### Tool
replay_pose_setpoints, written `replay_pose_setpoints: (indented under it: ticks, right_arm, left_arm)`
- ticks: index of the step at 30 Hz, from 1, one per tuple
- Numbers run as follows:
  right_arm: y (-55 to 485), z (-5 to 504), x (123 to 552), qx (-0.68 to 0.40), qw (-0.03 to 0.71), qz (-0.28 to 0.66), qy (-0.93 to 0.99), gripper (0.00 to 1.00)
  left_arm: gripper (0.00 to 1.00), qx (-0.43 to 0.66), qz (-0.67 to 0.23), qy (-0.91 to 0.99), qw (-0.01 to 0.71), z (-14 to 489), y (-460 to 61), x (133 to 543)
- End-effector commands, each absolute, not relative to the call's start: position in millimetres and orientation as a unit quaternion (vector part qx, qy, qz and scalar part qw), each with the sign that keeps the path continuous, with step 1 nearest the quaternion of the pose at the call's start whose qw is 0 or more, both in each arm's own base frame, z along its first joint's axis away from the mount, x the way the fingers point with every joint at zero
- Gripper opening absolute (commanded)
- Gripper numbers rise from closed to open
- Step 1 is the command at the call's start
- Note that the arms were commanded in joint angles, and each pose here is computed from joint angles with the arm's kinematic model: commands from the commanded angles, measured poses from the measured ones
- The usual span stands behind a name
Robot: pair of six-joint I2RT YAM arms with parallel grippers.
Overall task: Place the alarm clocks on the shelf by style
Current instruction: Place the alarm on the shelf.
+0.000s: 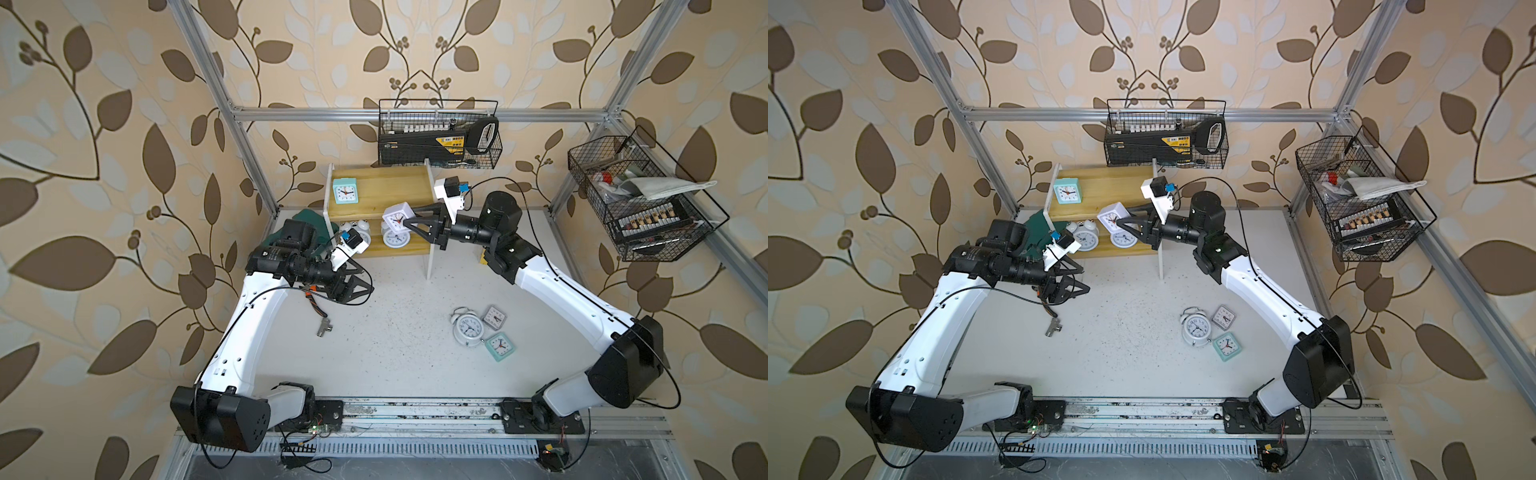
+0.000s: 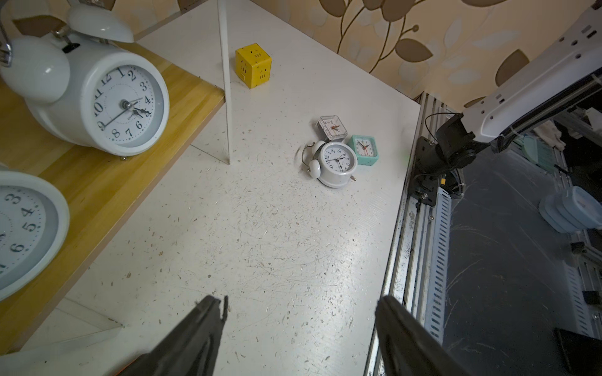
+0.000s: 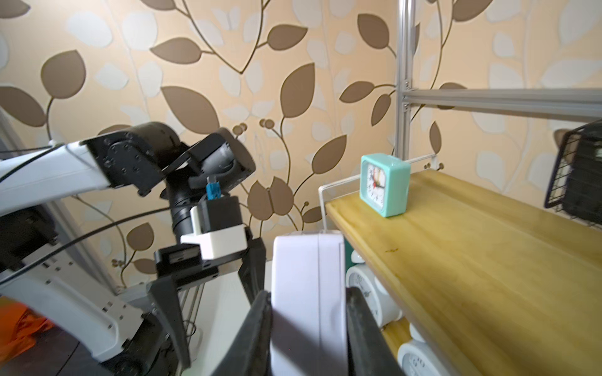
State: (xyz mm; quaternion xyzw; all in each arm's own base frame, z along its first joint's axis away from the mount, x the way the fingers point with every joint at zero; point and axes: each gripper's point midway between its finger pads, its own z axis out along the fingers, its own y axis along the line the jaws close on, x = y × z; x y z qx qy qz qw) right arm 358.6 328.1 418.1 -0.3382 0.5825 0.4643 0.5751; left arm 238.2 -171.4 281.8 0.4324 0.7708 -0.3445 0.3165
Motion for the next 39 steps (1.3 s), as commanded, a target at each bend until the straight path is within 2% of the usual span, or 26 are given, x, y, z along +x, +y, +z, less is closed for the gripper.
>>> replay_pose_setpoints:
  ticks: [1, 10, 20, 27, 39]
  right_arm:
    - [324.8, 449.1, 387.7, -0.277, 0.636, 0.462, 0.553, 0.12]
    - [354.1, 427.8, 428.0, -0.245, 0.654, 0.424, 0.577, 0.12]
    - [371.5, 397.9, 455.6, -0.228, 0.633, 0.4, 0.622, 0.12]
    - [376.1, 379.8, 461.7, -0.229, 0.614, 0.389, 0.647, 0.14]
    - [376.2, 355.0, 445.2, -0.252, 0.604, 0.356, 0.667, 0.19]
  left_arm:
    - [0.78, 0.413, -0.358, 0.764, 0.343, 295.5, -169.6, 239.2]
    - [0.78, 0.389, -0.356, 0.773, 0.353, 298.0, -159.9, 244.6]
    - [0.78, 0.386, -0.356, 0.776, 0.35, 297.4, -157.8, 244.0]
    - [0.78, 0.384, -0.354, 0.778, 0.349, 297.1, -156.4, 244.9]
    - [0.78, 0.383, -0.353, 0.778, 0.35, 298.6, -155.2, 244.8]
